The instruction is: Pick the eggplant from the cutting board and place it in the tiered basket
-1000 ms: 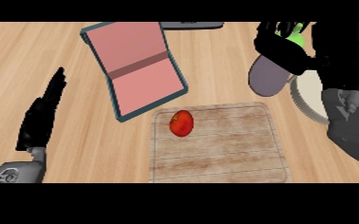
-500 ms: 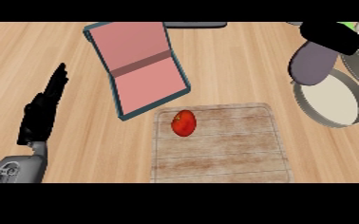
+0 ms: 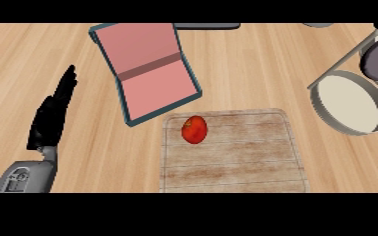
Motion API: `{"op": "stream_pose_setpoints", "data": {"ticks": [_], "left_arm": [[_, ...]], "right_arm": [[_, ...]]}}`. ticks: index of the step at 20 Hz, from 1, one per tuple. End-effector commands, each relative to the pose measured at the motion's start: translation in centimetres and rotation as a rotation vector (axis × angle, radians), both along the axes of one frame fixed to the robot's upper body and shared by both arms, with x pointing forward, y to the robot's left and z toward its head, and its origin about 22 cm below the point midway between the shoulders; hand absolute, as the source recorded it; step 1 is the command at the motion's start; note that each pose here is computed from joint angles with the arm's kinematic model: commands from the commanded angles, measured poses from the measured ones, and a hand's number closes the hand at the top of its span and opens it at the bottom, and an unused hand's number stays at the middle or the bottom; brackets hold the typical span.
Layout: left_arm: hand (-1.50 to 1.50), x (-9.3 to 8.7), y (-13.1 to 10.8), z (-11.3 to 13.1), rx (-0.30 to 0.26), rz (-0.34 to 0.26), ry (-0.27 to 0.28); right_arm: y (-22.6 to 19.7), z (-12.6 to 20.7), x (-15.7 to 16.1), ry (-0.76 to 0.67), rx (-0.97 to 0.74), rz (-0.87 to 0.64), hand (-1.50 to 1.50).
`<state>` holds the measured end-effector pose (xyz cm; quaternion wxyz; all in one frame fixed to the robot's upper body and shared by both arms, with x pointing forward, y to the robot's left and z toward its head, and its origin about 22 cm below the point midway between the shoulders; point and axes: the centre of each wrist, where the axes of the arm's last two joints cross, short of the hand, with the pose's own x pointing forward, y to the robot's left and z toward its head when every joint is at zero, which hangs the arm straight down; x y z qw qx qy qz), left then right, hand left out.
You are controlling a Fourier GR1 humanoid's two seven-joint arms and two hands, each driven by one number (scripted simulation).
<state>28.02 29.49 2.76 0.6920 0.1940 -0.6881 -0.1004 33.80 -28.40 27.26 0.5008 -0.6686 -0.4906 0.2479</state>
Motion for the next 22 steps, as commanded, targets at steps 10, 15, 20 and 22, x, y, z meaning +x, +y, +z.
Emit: {"op": "stream_pose_setpoints", "data": {"ticks": [10, 15, 20, 22], "left_arm": [[0.00, -0.7, -0.8, 0.7, -0.007, -0.024, 0.005], [0.00, 0.4, 1.5, 0.5, 0.009, 0.005, -0.006], [0.00, 0.3, -0.8, 0.0, 0.001, -0.009, 0.015], [0.00, -1.1, 0.1, -0.4, 0.005, -0.009, 0.006]], "right_arm": [[-8.2, -4.6, 1.4, 0.125, 0.121, 0.098, 1.50], [-9.1, -4.7, 1.3, 0.209, 0.207, 0.130, 1.50], [-7.6, -8.6, 2.3, 0.249, 0.388, 0.049, -1.50], [-9.9, -7.3, 1.9, 0.192, 0.435, 0.056, -1.50]]}}
